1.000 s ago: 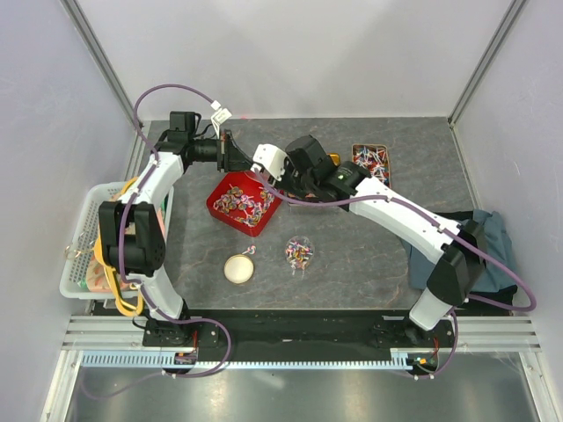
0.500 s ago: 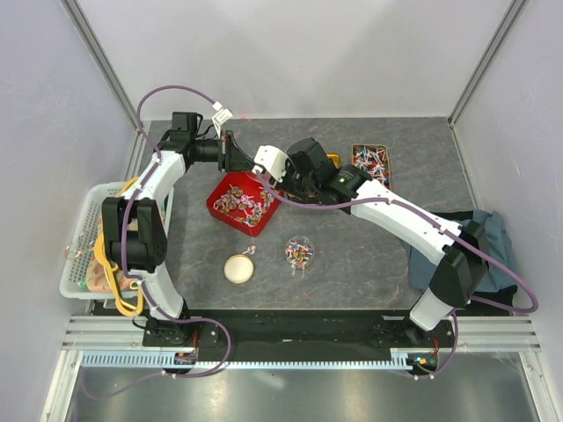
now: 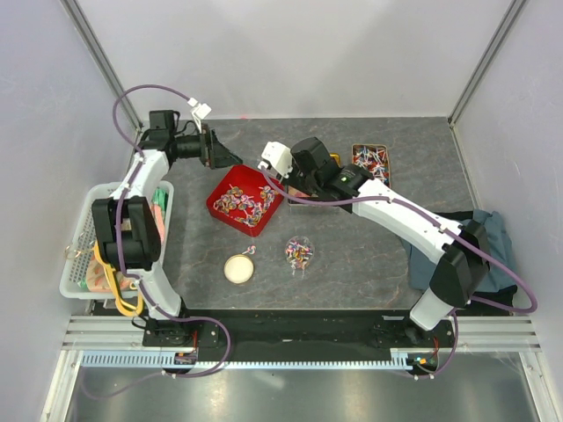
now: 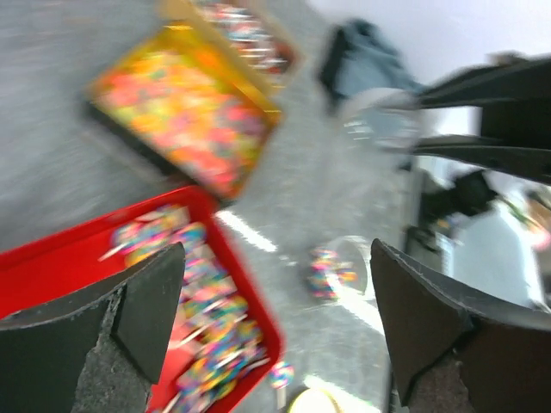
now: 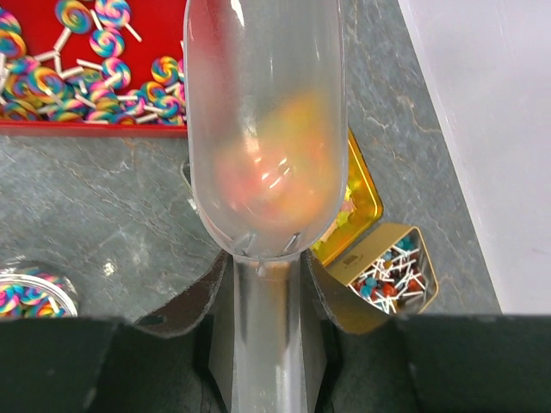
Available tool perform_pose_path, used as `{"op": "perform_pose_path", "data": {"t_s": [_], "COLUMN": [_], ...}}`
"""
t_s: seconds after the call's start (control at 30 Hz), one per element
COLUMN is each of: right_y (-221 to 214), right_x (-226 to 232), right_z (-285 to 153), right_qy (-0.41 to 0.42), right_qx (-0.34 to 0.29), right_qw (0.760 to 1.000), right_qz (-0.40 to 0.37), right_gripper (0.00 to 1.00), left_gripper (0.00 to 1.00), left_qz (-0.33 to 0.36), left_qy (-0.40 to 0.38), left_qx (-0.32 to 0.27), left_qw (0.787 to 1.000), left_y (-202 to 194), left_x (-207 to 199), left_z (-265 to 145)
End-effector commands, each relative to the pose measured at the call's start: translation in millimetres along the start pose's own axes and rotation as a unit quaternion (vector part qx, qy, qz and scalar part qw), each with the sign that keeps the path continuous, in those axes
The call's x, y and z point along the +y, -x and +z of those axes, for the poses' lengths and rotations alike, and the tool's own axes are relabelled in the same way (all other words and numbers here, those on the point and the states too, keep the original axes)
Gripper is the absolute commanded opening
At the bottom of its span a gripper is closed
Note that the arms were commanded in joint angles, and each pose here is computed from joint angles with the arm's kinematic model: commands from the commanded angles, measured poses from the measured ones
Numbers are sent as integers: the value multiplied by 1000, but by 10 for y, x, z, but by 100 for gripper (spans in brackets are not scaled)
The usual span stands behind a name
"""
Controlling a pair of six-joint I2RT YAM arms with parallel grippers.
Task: Pack the candies
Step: Adjust the spatula, then pick up the storage box at the center of the board.
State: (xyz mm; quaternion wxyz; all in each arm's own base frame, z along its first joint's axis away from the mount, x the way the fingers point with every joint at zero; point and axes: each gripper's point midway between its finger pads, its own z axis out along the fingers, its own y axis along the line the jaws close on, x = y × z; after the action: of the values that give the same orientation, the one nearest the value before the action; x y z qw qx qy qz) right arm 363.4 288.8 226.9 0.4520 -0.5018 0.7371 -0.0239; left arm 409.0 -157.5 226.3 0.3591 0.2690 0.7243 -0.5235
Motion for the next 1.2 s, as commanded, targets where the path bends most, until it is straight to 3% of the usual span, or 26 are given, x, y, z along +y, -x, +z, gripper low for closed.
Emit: {"op": "perform_pose_path", "data": {"t_s": [0.0, 0.17, 0.53, 0.67, 0.83, 0.87, 1.17], "right_y": [35, -20, -114, -146, -187, -193, -224], "right_x": [-219, -249, -198, -183, -163, -159, -127], "right_z": [-139, -187, -174, -163, -145, -140, -127], "right_qy": [-51, -58, -48, -46, -43, -42, -31], "right_qx": [-6, 5, 23, 29, 38, 39, 51], "right_qw": [999, 998, 998, 998, 998, 998, 998], "right_qz": [-5, -17, -22, -24, -27, -28, -35], "right_gripper": [0, 0, 0, 0, 0, 0, 0], "left_gripper": [96, 98, 100, 86, 76, 69, 56], "left_qz": [28, 34, 57, 66, 82, 83, 90], "left_qy": [173, 301, 381, 403, 381, 374, 378], "left_qx": [2, 49, 158, 195, 227, 232, 290], "left_qw": [985, 952, 909, 892, 893, 894, 874], "left_y": [75, -207, -629, -768, -871, -895, -1138], "left_x": [706, 1249, 1743, 1837, 1779, 1762, 1857], "left_z": [-305, -493, -585, -650, -532, -512, -515]}}
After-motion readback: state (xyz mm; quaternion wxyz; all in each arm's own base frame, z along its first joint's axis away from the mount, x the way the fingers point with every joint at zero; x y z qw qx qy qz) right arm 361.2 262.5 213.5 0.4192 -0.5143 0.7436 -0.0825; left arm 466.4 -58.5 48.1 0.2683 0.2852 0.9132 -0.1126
